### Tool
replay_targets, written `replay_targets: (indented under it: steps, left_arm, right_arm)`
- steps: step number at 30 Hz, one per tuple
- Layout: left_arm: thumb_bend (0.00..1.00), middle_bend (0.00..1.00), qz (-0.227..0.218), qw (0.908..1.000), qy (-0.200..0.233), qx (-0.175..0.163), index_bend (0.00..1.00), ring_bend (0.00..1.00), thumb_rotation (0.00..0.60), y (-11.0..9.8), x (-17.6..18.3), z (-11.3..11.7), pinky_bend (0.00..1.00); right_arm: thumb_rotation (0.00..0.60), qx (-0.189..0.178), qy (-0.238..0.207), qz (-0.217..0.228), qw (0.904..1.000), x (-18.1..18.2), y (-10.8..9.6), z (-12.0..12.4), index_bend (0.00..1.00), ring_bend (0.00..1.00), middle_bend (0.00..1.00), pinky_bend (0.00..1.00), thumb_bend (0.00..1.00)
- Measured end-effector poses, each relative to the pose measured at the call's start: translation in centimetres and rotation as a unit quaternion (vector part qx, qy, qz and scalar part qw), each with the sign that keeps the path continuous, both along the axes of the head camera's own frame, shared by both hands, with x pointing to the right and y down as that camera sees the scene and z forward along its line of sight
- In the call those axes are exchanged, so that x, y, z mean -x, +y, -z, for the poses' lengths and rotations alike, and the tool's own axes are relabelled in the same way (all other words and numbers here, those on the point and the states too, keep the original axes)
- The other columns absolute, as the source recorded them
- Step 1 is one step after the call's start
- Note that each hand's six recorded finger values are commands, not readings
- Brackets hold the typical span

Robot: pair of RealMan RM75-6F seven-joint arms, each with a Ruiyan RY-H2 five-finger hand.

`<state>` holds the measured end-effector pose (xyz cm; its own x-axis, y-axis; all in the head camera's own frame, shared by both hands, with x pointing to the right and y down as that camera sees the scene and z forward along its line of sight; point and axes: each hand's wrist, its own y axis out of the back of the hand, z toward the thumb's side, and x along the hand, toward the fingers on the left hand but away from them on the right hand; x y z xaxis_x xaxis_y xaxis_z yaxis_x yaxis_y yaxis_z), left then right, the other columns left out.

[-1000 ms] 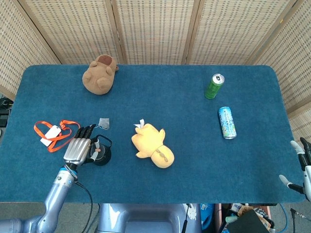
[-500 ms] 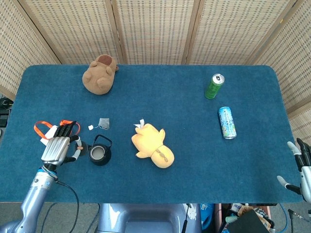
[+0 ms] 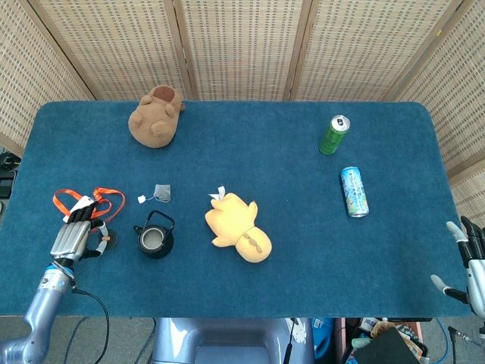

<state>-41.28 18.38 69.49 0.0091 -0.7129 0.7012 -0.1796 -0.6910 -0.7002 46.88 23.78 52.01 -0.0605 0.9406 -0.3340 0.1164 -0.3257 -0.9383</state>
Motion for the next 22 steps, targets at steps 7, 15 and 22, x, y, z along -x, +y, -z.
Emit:
replay_targets:
  steps: [7, 15, 22]
  left_arm:
    - [0.25, 0.0, -0.009, 0.9998, 0.018, -0.008, 0.0, 0.0, 0.6, 0.0, -0.8, 1.1, 0.0]
    - [0.17, 0.0, -0.041, 0.9907, 0.01, -0.129, 0.0, 0.0, 0.6, -0.4, -0.6, 7.0, 0.0]
    - [0.16, 0.0, -0.053, 0.9779, -0.041, -0.198, 0.0, 0.0, 0.6, 2.7, 1.3, 12.4, 0.0]
  right_arm:
    - [0.6, -0.001, -0.004, -0.001, 1.0, -0.1, 0.0, 0.2, 0.0, 0.0, 0.0, 0.0, 0.0]
    - [0.6, -0.002, -0.001, 0.004, 1.0, 0.2, 0.1, 0.2, 0.0, 0.0, 0.0, 0.0, 0.0]
    - [0.6, -0.004, 0.001, 0.008, 1.0, 0.4, 0.2, 0.2, 0.0, 0.0, 0.0, 0.0, 0.0]
